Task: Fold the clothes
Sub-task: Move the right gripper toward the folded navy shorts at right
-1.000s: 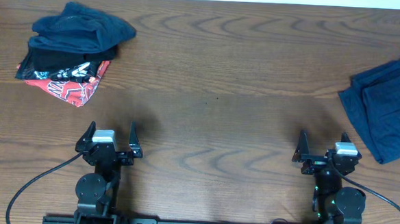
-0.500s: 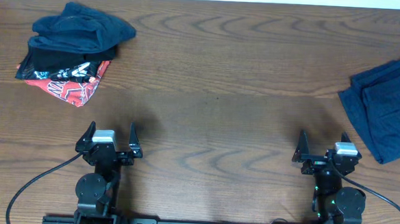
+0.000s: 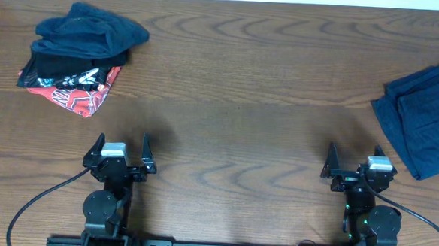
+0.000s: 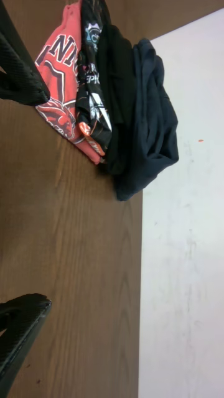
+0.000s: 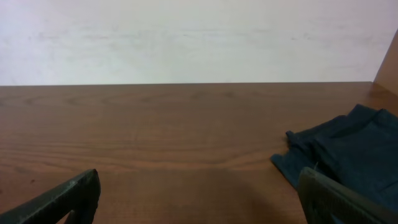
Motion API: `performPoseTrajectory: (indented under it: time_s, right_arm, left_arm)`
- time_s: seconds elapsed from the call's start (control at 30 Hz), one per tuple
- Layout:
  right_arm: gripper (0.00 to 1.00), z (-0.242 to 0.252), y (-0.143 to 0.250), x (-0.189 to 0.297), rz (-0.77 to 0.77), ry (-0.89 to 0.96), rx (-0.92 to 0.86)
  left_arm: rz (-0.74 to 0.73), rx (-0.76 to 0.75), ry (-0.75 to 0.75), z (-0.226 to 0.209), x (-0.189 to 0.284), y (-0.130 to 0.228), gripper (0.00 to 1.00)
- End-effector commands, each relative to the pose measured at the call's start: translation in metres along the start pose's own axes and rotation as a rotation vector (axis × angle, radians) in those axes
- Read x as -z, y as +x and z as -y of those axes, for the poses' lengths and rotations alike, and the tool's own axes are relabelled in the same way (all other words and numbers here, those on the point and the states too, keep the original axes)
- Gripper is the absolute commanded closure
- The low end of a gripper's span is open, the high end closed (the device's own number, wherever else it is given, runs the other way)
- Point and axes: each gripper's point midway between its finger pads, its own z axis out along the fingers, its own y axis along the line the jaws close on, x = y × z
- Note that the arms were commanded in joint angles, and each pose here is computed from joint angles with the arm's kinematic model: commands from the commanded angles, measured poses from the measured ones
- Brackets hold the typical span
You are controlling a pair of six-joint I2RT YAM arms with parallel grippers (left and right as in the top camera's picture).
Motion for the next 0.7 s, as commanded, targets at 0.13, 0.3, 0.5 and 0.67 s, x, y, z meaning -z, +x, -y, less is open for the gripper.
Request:
performPoseTrajectory:
  time_s: [0.13, 0.3, 0.5, 0.67]
  right_arm:
    - [0.01, -0.004, -0.001, 0.0, 0.004, -0.025, -0.009]
    - [0.01, -0.005, -0.005, 0.001, 0.012, -0.028, -0.08]
    - [0.01, 0.002, -0.017, 0.006, -0.005, 0.012, -0.078]
    - [0.01, 0.007, -0.024, 0.008, -0.083, 0.051, -0.062]
  left_arm:
    - [-0.043, -0.004, -0.02, -0.004, -0.001, 0.015, 0.02]
    - [-0.042, 0.095, -0.022, -0.004, 0.0, 0.014, 0.02]
    - [-0.006, 0.119, -0.015, -0.003, 0.004, -0.007, 0.02]
    - [-0.055, 0.123, -0.009, -0.001, 0.009, -0.024, 0.02]
